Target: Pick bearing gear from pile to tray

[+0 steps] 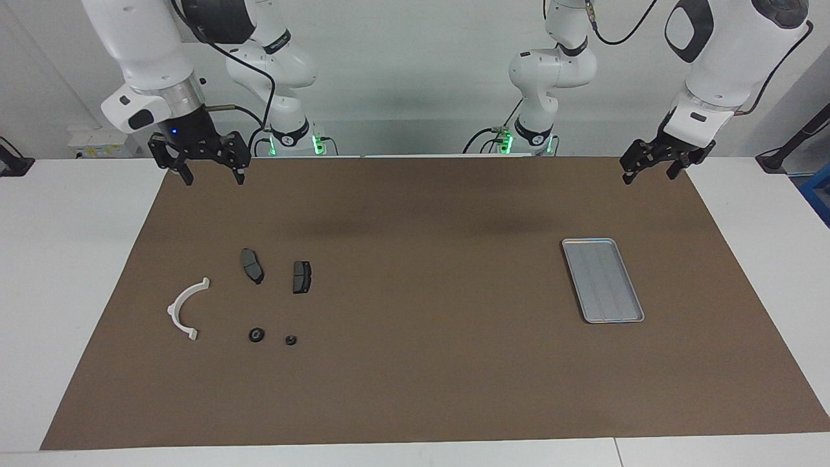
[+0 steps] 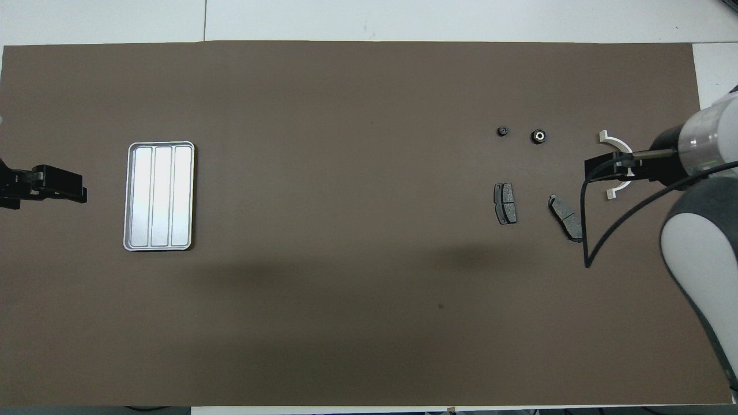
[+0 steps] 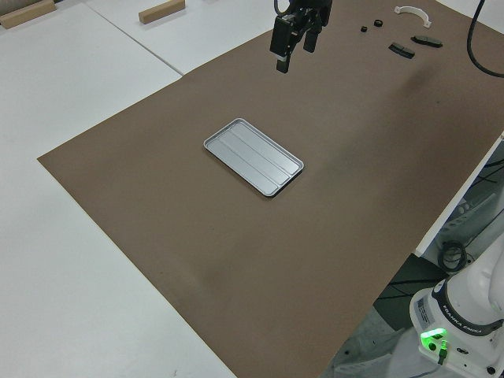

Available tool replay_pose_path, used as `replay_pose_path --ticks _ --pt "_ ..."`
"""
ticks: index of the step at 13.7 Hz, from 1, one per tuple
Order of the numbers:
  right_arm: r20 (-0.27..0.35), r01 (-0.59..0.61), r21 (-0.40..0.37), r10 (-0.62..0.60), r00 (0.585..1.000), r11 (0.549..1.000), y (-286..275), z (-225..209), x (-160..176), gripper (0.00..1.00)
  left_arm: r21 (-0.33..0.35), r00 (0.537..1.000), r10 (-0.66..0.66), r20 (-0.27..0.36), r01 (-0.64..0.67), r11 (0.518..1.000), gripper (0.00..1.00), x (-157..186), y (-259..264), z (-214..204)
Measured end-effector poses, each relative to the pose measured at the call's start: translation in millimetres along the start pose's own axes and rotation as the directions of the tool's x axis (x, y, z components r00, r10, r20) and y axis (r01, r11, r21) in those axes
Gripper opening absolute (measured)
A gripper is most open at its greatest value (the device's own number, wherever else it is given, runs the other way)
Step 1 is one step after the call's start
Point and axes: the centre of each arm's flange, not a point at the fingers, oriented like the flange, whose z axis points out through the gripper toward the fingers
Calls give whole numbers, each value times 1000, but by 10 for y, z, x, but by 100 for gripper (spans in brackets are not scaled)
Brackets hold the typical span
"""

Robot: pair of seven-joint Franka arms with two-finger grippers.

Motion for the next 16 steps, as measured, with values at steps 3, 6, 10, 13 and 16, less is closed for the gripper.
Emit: replay_pose_path --ticks 3,6,10,13,16 --pt "2 -5 -13 5 1000 1000 -163 507 260 100 0 1000 0 0 0 1000 100 0 0 0" --pt "24 -29 -15 30 999 999 -212 1013 474 100 0 1000 0 0 0 1000 100 0 0 0" --pt "42 -74 -3 74 996 997 -407 1498 832 100 0 1000 0 0 0 1000 100 0 0 0" --pt "76 -113 -17 114 991 993 -472 1925 1060 100 0 1000 0 0 0 1000 100 0 0 0" --pt "73 -146 -76 151 986 986 -510 2343 1227 100 0 1000 0 0 0 1000 100 0 0 0"
